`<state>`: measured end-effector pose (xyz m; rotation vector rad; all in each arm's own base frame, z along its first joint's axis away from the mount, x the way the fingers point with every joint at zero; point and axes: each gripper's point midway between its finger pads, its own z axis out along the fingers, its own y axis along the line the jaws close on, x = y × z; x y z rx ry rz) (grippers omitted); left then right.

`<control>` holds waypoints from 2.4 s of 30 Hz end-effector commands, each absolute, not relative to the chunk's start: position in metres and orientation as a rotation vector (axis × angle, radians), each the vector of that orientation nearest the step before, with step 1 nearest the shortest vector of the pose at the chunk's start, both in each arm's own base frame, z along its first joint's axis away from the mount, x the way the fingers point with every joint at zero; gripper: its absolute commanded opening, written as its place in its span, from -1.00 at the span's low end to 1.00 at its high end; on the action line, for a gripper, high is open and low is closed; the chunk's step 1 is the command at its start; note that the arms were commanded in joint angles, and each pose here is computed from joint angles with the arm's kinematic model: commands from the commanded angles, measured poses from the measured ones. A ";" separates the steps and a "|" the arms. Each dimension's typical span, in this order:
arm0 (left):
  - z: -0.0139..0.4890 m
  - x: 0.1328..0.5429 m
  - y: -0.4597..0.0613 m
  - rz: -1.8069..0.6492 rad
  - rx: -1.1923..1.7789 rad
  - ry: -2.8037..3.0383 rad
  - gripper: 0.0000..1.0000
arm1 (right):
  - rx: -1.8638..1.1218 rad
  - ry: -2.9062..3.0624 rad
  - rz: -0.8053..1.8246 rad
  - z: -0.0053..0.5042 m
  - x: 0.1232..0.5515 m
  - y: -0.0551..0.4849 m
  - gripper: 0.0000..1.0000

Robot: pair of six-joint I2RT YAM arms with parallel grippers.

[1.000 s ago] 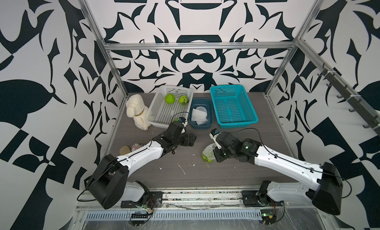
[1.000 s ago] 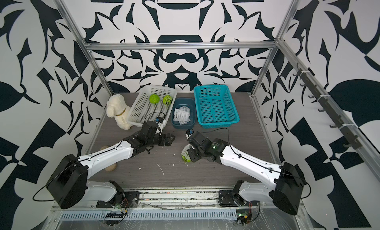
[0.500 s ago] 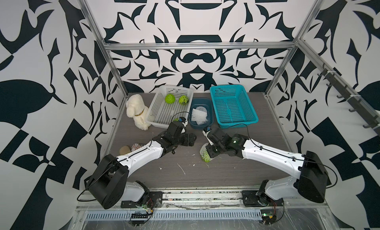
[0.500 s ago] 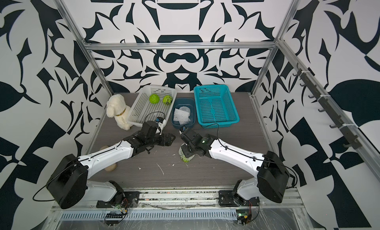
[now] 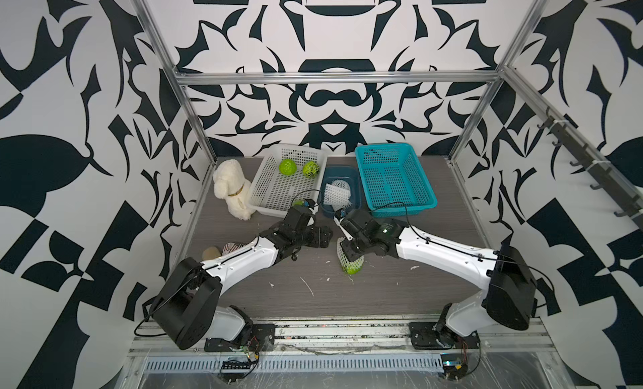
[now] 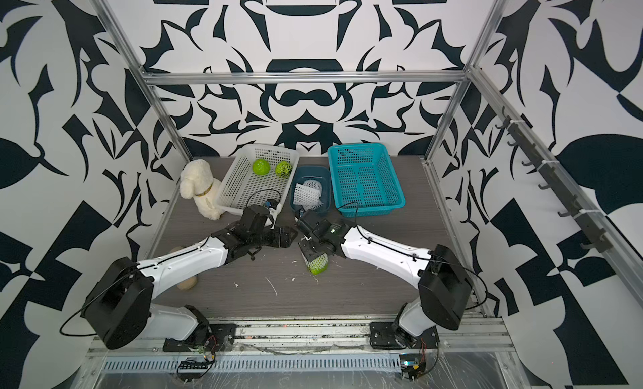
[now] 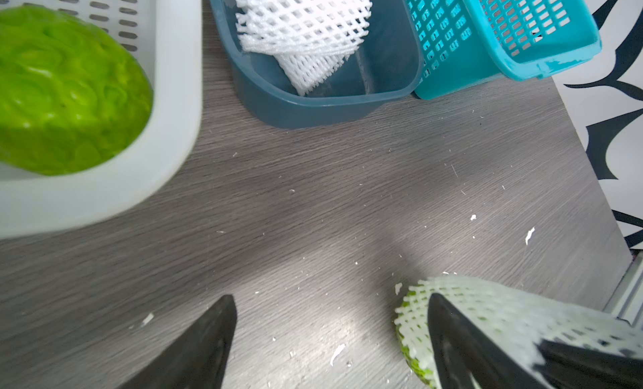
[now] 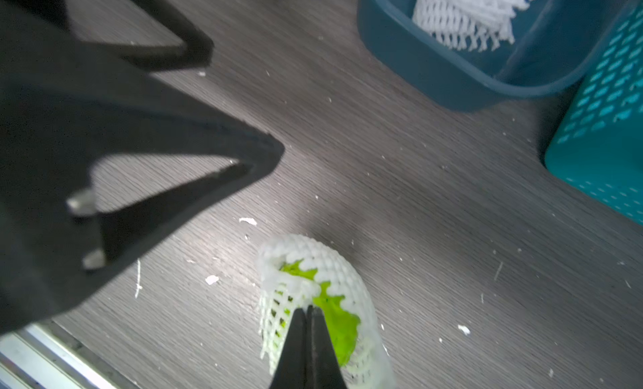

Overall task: Sleeve custard apples in foam nets
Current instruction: Put on the foam net on the custard apple.

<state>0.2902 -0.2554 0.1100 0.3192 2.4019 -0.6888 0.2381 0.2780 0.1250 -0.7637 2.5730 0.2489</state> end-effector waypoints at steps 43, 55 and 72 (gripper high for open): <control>0.125 0.220 -0.320 -1.093 0.507 2.409 0.77 | -0.667 2.590 0.413 0.115 0.203 0.269 -0.47; 0.090 0.232 -0.311 -0.931 0.459 2.506 0.58 | -0.656 2.582 0.437 0.116 0.200 0.266 -0.47; 0.094 0.234 -0.320 -0.946 0.463 2.507 0.51 | -0.506 2.502 0.448 0.152 0.210 0.247 -0.09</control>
